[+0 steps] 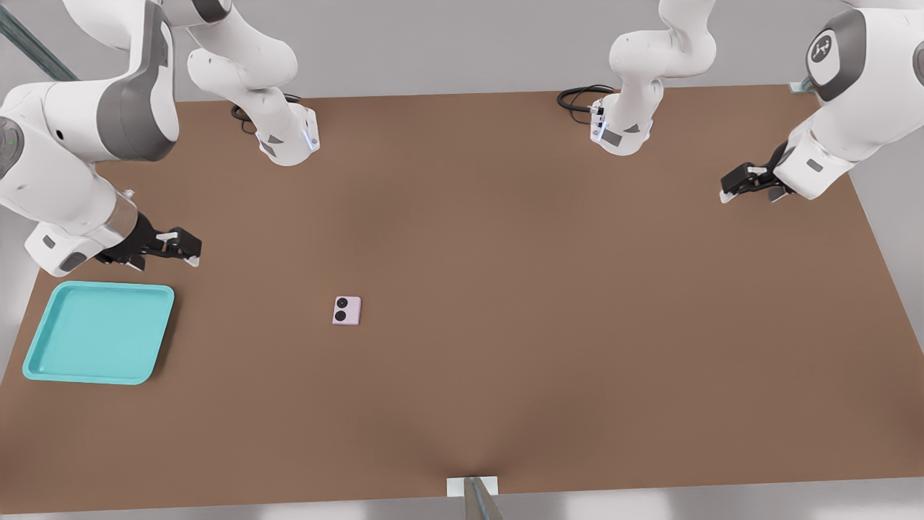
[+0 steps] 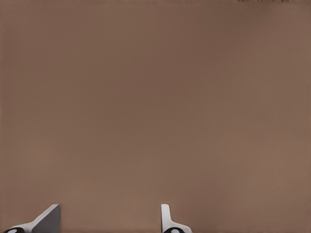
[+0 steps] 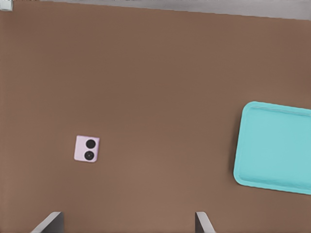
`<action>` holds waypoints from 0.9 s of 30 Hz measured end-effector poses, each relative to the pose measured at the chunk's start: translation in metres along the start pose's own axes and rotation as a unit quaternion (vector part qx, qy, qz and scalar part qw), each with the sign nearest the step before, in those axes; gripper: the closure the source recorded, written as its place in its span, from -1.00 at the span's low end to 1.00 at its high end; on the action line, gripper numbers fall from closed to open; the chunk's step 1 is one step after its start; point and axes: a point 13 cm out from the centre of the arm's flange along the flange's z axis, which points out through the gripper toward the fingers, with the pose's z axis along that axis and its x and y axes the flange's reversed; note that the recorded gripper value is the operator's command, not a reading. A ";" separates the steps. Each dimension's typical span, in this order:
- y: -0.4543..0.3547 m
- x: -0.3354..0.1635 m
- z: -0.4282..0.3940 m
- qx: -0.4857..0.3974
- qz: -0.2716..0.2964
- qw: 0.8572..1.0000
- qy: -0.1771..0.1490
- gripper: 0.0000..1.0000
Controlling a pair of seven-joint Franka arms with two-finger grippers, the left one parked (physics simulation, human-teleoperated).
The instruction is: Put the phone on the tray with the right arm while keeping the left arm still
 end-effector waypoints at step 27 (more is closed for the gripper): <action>0.190 0.009 0.433 -0.012 0.070 0.997 0.029 -1.00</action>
